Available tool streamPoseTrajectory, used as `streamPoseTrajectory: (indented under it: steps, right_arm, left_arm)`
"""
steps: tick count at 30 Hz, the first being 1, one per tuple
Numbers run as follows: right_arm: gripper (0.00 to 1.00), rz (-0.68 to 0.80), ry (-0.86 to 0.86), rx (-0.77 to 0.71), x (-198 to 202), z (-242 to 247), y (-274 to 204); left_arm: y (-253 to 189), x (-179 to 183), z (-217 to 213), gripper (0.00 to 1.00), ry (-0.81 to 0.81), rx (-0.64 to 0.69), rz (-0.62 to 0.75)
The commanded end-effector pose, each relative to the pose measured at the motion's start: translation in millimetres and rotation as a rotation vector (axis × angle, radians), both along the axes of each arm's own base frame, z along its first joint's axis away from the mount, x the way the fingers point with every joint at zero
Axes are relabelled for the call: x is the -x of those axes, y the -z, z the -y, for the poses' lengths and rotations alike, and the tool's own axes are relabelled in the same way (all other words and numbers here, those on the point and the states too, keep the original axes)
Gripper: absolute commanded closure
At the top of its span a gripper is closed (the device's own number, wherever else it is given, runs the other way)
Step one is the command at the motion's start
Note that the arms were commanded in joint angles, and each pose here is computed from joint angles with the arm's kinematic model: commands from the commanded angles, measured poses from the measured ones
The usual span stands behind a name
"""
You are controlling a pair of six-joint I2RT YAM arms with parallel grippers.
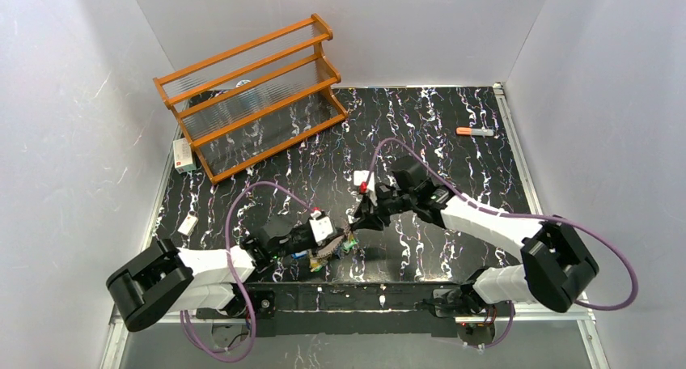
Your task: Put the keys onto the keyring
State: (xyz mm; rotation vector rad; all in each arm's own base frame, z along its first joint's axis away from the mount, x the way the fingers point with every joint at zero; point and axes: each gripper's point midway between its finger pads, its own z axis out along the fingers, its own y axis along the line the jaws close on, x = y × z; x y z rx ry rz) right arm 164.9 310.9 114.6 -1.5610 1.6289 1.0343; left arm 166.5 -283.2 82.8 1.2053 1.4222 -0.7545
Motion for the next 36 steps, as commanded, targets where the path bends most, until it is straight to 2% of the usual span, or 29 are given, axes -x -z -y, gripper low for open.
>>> streamPoseTrajectory:
  steps: [1, 6, 11, 31, 36]
  right_arm:
    - [0.57, 0.072, -0.057, -0.223, 1, -9, -47]
    - [0.60, 0.095, -0.125, -0.301, 12, -8, -62]
    - [0.61, 0.070, -0.151, -0.314, 16, -10, -65]
    - [0.67, 0.028, -0.124, -0.265, 1, -33, -54]
    - [0.86, 0.026, -0.125, -0.244, 0, -34, -49]
  left_arm:
    - [-27, -4, -5, 1.00, -0.055, 0.113, 0.049]
    - [-50, -3, -12, 1.00, -0.090, 0.226, 0.090]
    - [-70, -3, -18, 1.00, -0.114, 0.318, 0.127]
    - [-65, -2, -13, 1.00, -0.098, 0.306, 0.107]
    - [-66, -3, -14, 1.00, -0.101, 0.308, 0.110]
